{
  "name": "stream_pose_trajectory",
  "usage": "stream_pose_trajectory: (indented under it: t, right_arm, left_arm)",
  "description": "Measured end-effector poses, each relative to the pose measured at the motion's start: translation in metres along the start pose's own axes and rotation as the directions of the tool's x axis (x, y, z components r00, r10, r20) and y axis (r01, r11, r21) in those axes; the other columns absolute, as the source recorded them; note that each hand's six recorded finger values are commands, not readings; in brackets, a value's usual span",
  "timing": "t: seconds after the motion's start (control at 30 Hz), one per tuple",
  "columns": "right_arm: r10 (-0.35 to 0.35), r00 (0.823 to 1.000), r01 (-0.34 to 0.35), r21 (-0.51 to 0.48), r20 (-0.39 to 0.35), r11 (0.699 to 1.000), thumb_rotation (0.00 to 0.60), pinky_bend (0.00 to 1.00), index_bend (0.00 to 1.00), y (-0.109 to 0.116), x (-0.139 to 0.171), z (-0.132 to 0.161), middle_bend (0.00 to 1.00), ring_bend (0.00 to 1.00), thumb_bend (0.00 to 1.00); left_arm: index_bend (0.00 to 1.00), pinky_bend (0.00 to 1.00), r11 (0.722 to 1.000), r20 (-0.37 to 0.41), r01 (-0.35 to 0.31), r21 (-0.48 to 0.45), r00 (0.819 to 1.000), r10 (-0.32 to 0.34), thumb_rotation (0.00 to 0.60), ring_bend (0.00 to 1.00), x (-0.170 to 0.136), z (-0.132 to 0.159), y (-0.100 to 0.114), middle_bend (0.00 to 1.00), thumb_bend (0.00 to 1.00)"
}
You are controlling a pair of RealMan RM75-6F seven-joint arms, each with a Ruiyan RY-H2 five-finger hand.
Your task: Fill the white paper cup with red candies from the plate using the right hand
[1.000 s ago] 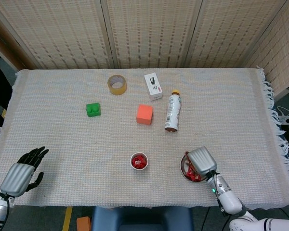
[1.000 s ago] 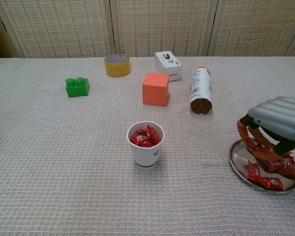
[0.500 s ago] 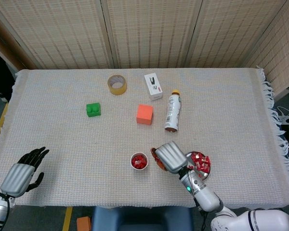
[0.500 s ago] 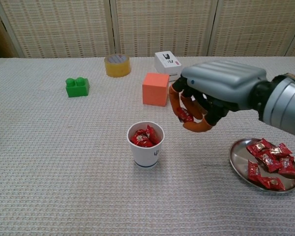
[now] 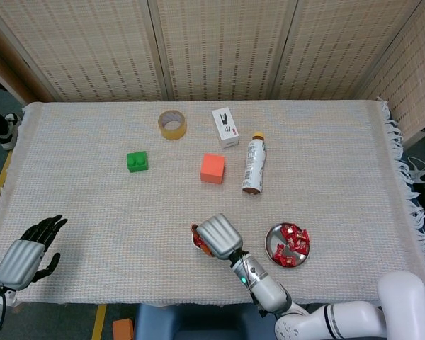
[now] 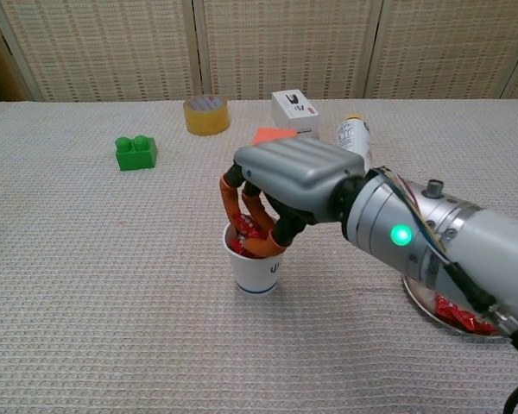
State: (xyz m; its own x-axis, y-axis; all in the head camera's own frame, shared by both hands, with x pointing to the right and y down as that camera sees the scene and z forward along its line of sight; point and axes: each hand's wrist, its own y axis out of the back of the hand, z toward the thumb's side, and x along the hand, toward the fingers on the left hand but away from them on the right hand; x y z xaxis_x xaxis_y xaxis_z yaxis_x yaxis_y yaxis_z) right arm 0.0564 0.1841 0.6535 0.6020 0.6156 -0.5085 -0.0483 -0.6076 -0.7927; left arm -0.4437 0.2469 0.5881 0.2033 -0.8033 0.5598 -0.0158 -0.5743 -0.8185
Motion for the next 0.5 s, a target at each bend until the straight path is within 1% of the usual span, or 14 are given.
stream_pose_trajectory:
  t: [0.03,0.13,0.2,0.33,0.5]
  right_arm:
    - [0.000,1.000,0.000,0.003,0.001,1.000,0.600,1.00,0.55,-0.0012,-0.0009,0.0002,0.70,0.70,0.25]
    - [0.001,1.000,-0.001,0.008,0.004,1.000,0.600,1.00,0.48,-0.0035,-0.0033,-0.0001,0.70,0.70,0.26]
    - [0.002,1.000,-0.002,0.008,0.004,1.000,0.600,1.00,0.43,-0.0037,-0.0043,-0.0004,0.70,0.70,0.26]
    - [-0.002,1.000,0.002,0.015,0.004,1.000,0.600,1.00,0.35,-0.0023,-0.0047,-0.0026,0.70,0.70,0.25]
    - [0.001,1.000,-0.001,0.020,0.003,1.000,0.600,1.00,0.29,-0.0024,-0.0039,-0.0052,0.70,0.70,0.26]
  left_arm:
    - [0.01,0.18,1.000,0.003,0.000,-0.002,1.000,0.000,0.600,0.06,-0.0001,0.0005,0.0000,0.00,0.50]
    - [0.01,0.18,1.000,0.015,0.001,-0.008,1.000,-0.001,0.600,0.06,-0.0003,0.0021,0.0004,0.00,0.50]
    - [0.01,0.18,1.000,0.015,0.000,-0.006,1.000,0.000,0.600,0.06,-0.0002,0.0014,0.0005,0.00,0.50]
    - [0.01,0.18,1.000,0.011,-0.003,-0.003,1.000,0.003,0.600,0.07,0.0008,0.0003,0.0009,0.00,0.50]
    - [0.01,0.18,1.000,0.010,-0.004,-0.002,1.000,0.004,0.600,0.07,0.0013,-0.0001,0.0010,0.00,0.50]
